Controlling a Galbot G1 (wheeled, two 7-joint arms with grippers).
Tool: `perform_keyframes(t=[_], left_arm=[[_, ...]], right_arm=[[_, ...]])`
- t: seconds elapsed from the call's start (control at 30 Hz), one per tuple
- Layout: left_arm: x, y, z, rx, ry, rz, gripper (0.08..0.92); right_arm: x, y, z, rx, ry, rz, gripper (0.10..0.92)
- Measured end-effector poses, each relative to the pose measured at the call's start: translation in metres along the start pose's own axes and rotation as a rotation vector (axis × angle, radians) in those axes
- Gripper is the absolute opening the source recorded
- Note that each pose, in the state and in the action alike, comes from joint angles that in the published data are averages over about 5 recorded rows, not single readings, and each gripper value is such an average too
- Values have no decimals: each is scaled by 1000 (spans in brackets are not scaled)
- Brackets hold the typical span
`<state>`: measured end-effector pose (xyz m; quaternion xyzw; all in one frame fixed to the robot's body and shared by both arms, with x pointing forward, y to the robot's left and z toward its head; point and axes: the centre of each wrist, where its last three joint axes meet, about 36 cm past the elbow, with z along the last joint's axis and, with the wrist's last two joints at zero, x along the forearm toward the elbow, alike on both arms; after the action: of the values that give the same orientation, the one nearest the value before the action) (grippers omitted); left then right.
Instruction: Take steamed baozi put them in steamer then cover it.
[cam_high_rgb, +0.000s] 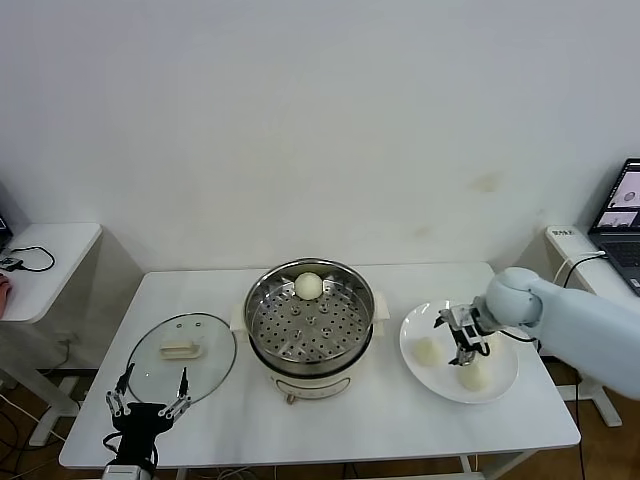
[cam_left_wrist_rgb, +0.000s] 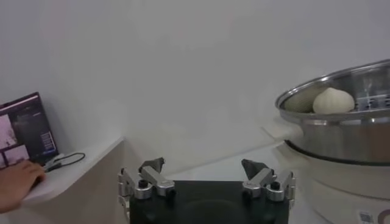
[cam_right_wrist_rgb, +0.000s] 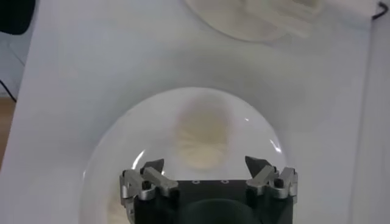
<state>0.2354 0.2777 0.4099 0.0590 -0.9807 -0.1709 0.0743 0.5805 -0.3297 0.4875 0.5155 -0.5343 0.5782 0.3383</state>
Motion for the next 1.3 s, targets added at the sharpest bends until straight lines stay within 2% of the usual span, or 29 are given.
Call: perform_keyframes(t=[0.43, 0.77, 0.97, 1.3], left_arm=[[0, 0, 2, -5, 8, -8, 823], [0, -2, 4, -5, 12, -10, 823], [0, -2, 4, -6, 12, -10, 823], [1, -3, 1, -5, 5, -11, 823]], right_arm=[[-34, -2, -6, -10, -8, -9, 785], [-49, -7, -8, -14, -7, -7, 690], [-51, -9, -6, -22, -5, -6, 613], [-34, -19, 1, -37, -3, 14, 577]])
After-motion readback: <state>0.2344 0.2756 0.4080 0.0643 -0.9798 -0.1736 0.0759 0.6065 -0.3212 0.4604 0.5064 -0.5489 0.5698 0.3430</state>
